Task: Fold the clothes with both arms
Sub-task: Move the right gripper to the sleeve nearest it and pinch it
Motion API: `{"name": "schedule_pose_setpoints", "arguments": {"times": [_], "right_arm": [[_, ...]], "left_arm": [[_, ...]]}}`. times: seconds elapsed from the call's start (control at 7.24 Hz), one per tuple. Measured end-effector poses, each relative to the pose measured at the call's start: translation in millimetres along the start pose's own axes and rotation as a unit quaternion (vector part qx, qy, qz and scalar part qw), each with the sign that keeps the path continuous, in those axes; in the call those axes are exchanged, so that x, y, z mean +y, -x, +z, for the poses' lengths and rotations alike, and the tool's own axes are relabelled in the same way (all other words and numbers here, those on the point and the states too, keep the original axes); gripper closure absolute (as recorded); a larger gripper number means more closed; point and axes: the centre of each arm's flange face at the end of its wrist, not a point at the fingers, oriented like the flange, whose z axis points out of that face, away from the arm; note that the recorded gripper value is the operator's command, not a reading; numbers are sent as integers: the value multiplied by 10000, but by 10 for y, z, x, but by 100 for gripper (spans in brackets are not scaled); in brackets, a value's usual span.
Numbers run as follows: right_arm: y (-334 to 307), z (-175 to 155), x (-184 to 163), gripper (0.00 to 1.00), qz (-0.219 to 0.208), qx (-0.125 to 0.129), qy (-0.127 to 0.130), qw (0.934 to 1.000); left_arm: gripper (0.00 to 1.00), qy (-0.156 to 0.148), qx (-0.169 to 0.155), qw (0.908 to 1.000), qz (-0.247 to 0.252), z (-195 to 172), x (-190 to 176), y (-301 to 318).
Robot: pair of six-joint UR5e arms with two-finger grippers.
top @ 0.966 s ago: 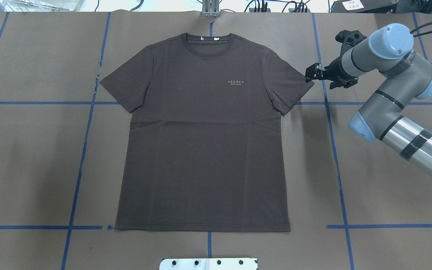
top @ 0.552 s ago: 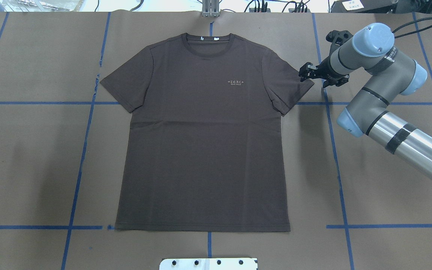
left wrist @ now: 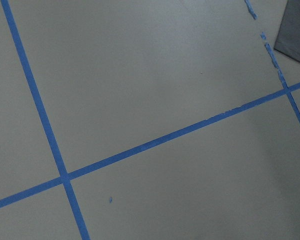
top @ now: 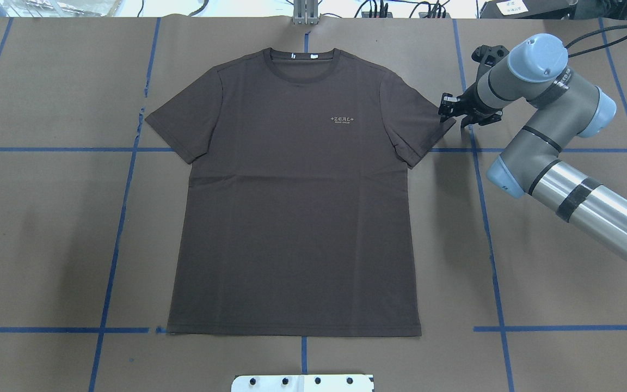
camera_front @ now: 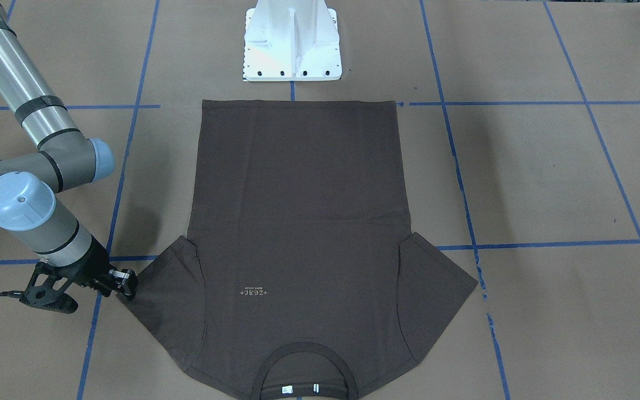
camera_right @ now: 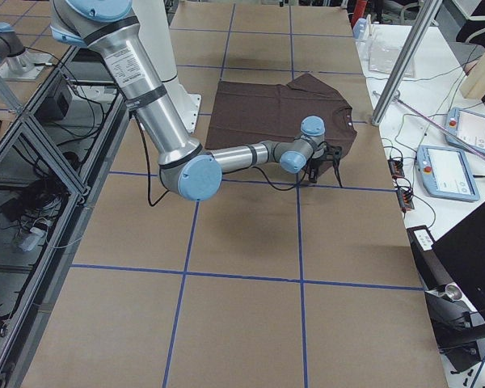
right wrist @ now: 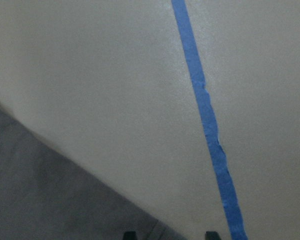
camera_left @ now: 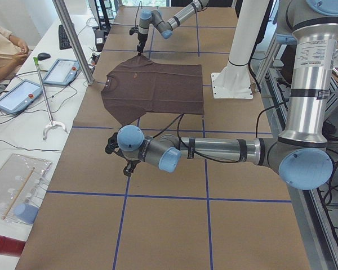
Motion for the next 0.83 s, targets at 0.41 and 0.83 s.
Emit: {"name": "schedule_pose_setpoints", "arguments": {"times": [0.41,0.83], "right_arm": [[55,-10,4,100,0,-23,8,10000],[172,-46,-19,100,-1,-65,23,10000]], "left_arm": [[0,12,32,10000,-31,4,38,1],[0,38,87,9999,-73,19,119,14]]}}
